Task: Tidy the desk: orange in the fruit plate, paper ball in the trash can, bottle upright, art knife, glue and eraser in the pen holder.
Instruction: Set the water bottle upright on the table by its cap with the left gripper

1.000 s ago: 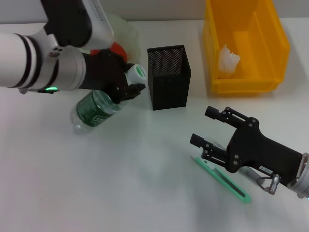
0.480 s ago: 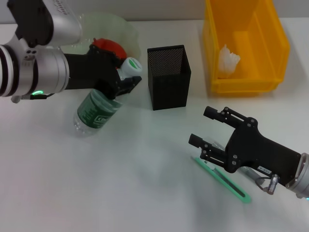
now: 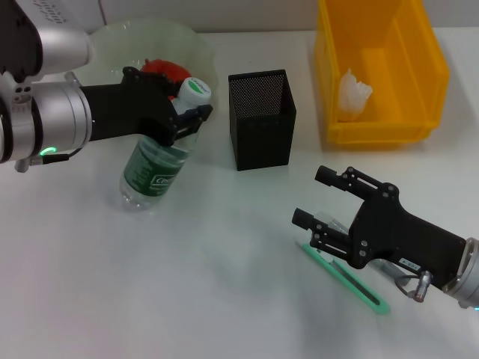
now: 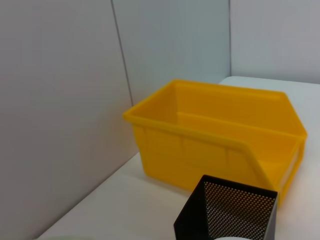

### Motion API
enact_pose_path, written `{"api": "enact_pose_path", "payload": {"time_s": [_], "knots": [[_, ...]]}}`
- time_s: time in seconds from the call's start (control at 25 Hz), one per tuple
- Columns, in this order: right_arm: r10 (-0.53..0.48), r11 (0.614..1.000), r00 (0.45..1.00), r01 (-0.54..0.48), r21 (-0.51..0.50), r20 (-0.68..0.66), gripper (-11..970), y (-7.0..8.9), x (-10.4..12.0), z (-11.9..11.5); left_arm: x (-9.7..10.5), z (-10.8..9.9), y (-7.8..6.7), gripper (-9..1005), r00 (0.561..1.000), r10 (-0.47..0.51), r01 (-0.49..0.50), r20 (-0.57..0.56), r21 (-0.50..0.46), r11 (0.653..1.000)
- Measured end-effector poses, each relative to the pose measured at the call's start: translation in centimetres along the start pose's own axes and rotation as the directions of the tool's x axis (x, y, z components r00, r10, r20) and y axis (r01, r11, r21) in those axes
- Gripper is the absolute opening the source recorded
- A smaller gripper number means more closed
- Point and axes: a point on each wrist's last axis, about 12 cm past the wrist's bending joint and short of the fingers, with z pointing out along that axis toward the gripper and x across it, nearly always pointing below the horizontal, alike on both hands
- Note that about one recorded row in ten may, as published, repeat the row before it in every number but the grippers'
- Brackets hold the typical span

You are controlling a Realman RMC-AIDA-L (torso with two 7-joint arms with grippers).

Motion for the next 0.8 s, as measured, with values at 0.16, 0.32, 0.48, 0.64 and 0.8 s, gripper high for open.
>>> {"api": "enact_pose_path", "payload": {"time_s": [0.16, 0.32, 0.48, 0.64, 0.8], "knots": [[0.002, 1.0, 1.0, -0.002, 0.0, -0.002, 708, 0.0, 0.0, 0.0, 0.4, -0.1, 0.3, 455, 1.0, -0.019, 0.02, 0.017, -0.025, 0.999], [0.003, 1.0, 1.0, -0.003, 0.002, -0.009, 708, 0.0, 0.1, 0.0, 0.6, -0.1, 0.4, 458, 0.997, -0.043, 0.044, 0.066, -0.025, 0.999], [0.002, 1.0, 1.0, -0.002, 0.0, -0.009, 708, 0.0, 0.1, 0.1, 0.9, -0.3, 0.8, 460, 0.993, -0.064, 0.067, 0.097, -0.031, 0.997], [0.001, 1.0, 1.0, -0.001, 0.002, -0.011, 708, 0.0, 0.1, 0.1, 1.2, -0.3, 1.1, 463, 0.989, -0.084, 0.09, 0.118, -0.049, 0.995], [-0.001, 1.0, 1.0, 0.001, 0.004, -0.018, 708, -0.1, 0.2, 0.2, 1.6, -0.4, 1.4, 466, 0.988, -0.099, 0.107, 0.118, -0.065, 0.992]]}}
